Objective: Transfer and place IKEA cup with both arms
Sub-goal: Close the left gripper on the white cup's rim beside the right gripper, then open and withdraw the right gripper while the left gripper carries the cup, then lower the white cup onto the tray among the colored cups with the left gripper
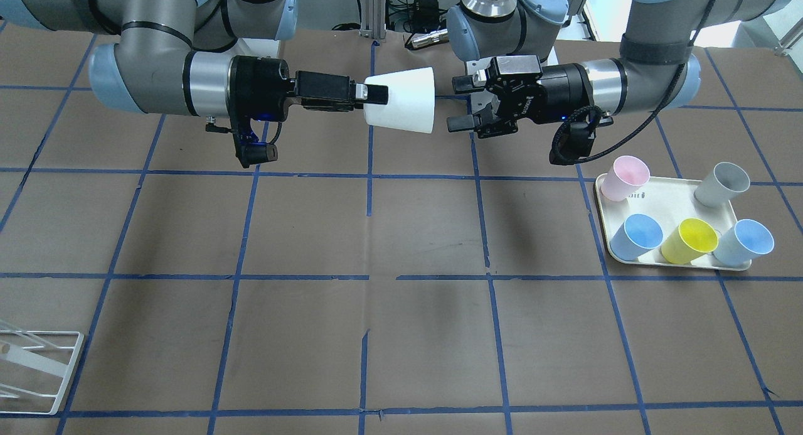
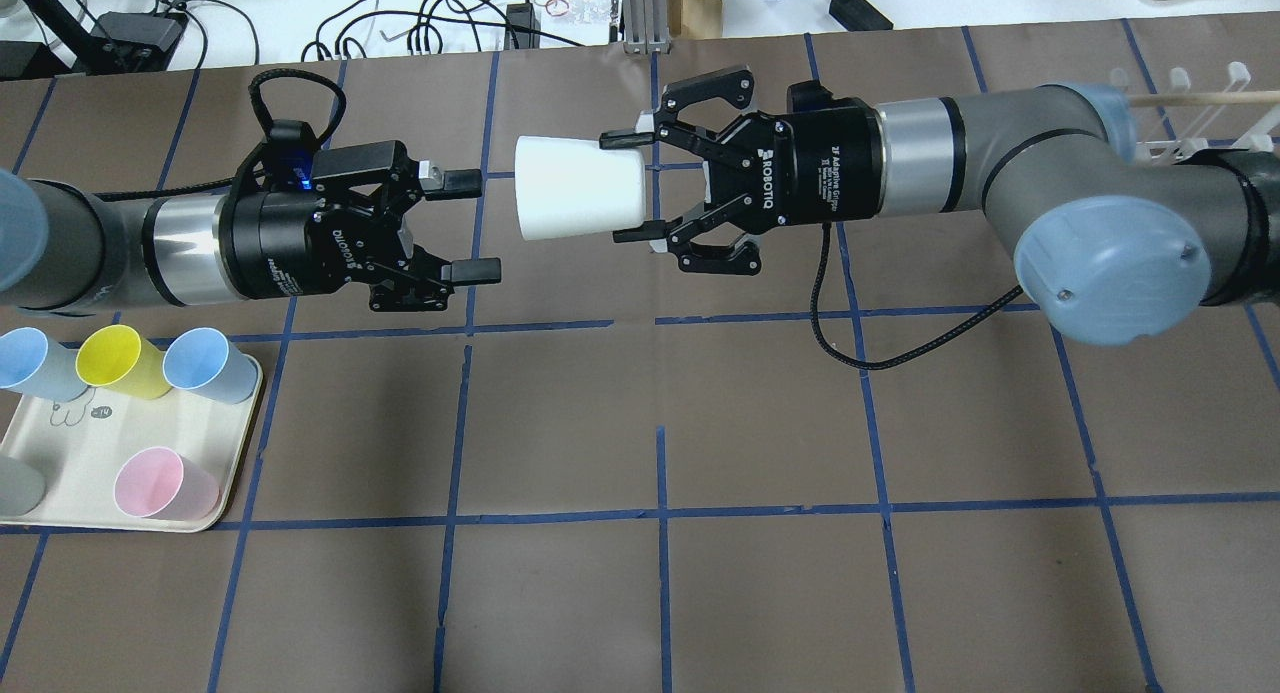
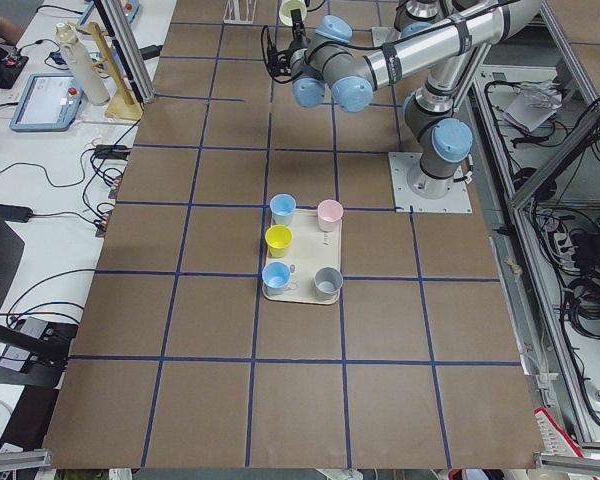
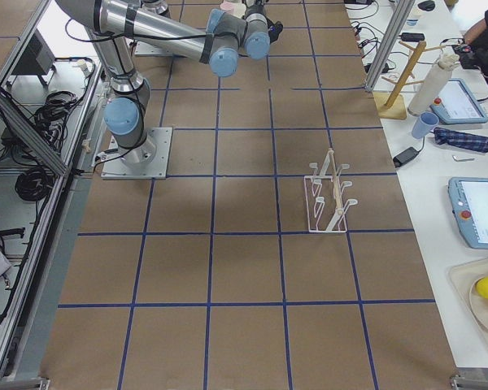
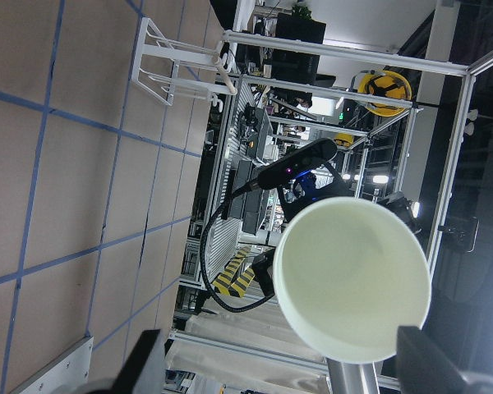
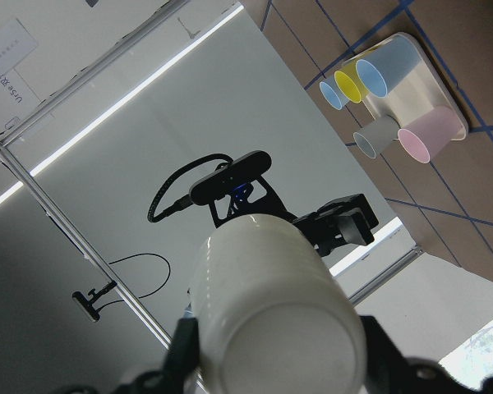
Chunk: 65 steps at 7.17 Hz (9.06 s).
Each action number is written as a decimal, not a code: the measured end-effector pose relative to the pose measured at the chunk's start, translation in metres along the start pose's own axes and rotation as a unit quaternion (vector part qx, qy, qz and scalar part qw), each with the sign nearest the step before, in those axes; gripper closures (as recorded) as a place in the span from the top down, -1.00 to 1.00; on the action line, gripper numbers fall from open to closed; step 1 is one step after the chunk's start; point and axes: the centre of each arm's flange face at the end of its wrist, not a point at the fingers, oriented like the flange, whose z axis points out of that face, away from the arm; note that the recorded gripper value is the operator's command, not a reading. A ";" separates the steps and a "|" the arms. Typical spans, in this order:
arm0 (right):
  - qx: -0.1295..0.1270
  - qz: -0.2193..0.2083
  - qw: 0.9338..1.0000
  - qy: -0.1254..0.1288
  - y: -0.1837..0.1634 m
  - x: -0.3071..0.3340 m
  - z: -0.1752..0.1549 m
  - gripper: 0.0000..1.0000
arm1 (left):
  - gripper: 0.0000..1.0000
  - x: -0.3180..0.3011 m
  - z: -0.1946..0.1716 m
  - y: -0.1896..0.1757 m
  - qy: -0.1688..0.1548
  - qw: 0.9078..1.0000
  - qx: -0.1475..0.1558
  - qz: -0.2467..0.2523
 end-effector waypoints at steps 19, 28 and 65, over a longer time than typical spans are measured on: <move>-0.017 0.007 1.000 0.018 0.005 0.003 0.021 1.00 | -1.00 0.001 0.014 0.014 0.008 0.999 0.006 0.037; 0.186 0.040 0.966 0.177 0.010 -0.028 -0.104 1.00 | -1.00 0.001 -0.066 0.009 -0.080 0.996 -0.028 0.036; 0.267 -0.223 0.690 0.634 0.067 -0.007 -0.091 1.00 | 0.78 -0.194 -0.444 -0.002 -0.573 0.763 -0.100 0.281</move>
